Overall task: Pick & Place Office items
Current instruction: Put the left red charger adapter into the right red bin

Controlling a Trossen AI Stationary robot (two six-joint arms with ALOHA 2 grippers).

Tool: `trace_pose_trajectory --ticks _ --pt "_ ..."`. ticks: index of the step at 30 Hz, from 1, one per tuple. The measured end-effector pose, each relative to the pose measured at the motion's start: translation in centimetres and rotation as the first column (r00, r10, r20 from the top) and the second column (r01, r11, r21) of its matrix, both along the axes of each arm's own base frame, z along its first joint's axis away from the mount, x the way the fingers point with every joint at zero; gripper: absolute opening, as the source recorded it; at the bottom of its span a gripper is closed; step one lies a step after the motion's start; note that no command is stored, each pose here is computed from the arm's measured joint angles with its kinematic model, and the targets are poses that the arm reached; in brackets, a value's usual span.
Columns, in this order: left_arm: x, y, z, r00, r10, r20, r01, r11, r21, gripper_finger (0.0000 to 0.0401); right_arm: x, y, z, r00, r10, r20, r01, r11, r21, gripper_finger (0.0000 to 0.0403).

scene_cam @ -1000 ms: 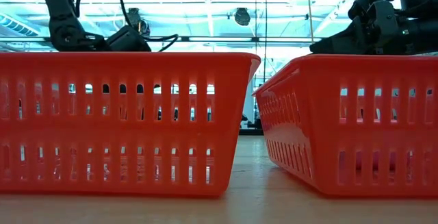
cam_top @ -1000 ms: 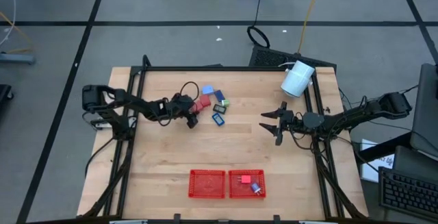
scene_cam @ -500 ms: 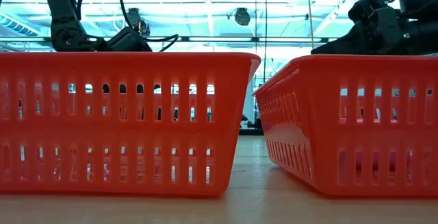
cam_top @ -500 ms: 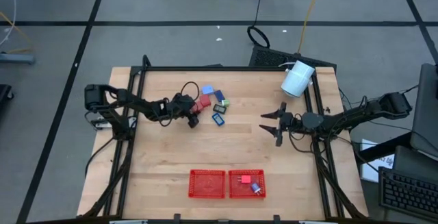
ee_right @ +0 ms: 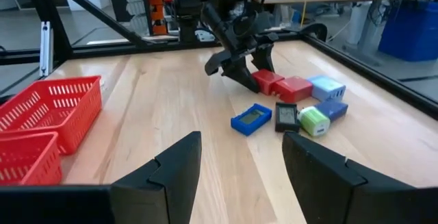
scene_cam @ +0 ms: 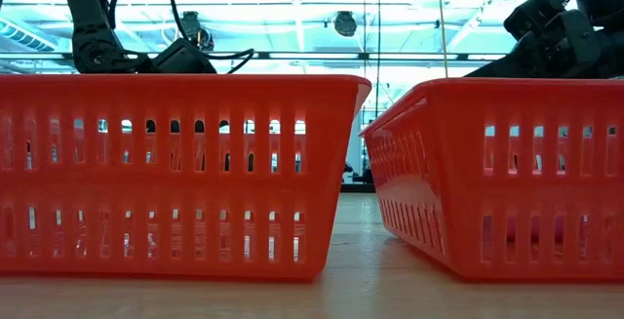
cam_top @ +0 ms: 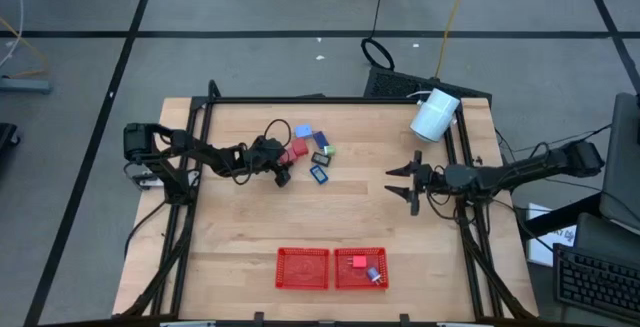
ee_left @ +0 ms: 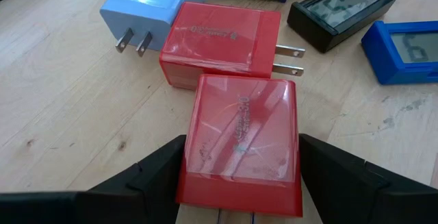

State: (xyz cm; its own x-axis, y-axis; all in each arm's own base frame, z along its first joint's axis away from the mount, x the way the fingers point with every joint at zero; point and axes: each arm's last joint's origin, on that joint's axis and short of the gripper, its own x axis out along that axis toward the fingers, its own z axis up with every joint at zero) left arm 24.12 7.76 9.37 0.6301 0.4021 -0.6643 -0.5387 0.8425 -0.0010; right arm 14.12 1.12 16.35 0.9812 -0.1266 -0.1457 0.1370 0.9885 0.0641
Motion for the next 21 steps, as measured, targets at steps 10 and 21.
trace_pose_trajectory --ticks 10,21 --pt "0.0 0.0 0.0 1.000 0.004 0.001 -0.004 1.000 -0.004 0.0271 -1.7 -0.2 -0.6 0.996 -0.004 -0.093 0.008 0.999 0.044 0.0196" --pt "0.0 -0.3 -0.1 0.997 -0.067 -0.027 0.068 0.997 0.026 0.0241 -2.2 -0.3 -0.1 0.999 -0.011 -0.050 0.014 0.998 0.055 0.0196"
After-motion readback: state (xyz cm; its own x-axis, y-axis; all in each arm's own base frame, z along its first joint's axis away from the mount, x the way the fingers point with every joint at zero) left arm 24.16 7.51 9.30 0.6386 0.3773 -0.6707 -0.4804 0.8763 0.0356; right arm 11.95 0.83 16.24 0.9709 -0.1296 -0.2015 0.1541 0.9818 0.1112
